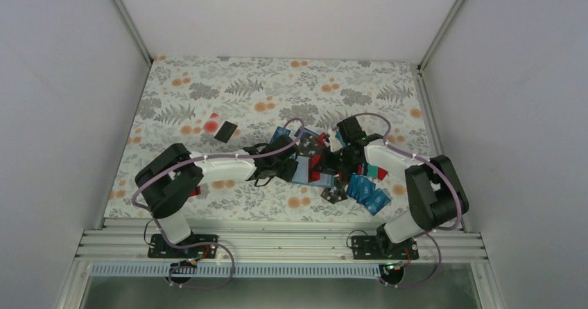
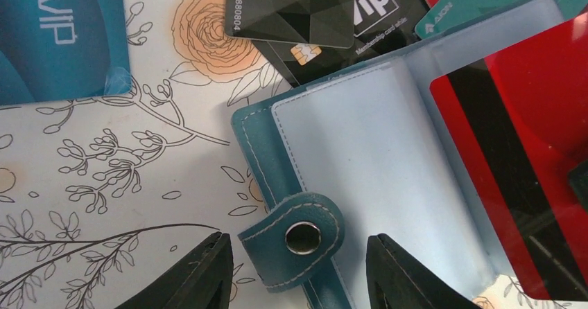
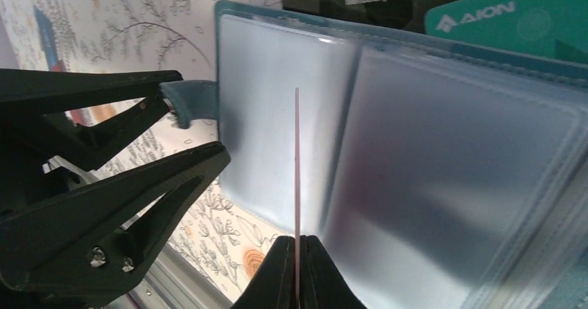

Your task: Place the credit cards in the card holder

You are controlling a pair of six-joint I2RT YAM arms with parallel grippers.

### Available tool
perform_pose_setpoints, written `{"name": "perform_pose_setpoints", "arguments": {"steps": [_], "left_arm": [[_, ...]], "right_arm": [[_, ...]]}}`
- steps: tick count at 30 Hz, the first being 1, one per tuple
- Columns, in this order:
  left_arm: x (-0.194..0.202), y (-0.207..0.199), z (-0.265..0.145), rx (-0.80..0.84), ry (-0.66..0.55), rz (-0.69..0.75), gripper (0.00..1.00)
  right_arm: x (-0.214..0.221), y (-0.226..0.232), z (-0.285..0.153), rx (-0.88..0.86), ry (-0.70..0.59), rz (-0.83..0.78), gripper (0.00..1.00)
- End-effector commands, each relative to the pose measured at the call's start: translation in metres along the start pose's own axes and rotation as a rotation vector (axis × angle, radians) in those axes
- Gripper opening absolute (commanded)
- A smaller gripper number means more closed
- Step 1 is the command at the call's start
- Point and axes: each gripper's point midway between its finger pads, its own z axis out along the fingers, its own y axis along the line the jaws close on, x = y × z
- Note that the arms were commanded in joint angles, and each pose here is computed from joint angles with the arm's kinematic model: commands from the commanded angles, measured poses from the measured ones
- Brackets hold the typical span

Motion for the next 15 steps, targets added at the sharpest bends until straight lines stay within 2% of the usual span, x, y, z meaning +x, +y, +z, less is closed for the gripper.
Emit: {"name": "perform_pose_setpoints", "arguments": {"steps": [1, 5, 10, 15], "left_arm": [[-0.008, -0.004, 0.005, 0.021, -0.013, -0.011, 0.48], [-0.005, -0.002, 0.009, 0.012, -0.002, -0.010, 0.45], [-0.001, -0.001, 0.012, 0.005, 0.010, -0.010, 0.35], [0.001, 0.000, 0.013, 0.007, 0.014, -0.007, 0.30]], "right_arm": [[-0.002, -0.016, 0.007, 0.038, 0.007, 0.008, 0.04], [-0.003, -0.021, 0.011, 0.048, 0.014, 0.024, 0.04], [-0.003, -0.022, 0.015, 0.035, 0.025, 0.043, 0.04], [-0.002, -0.020, 0.021, -0.008, 0.052, 0.062, 0.04]]}}
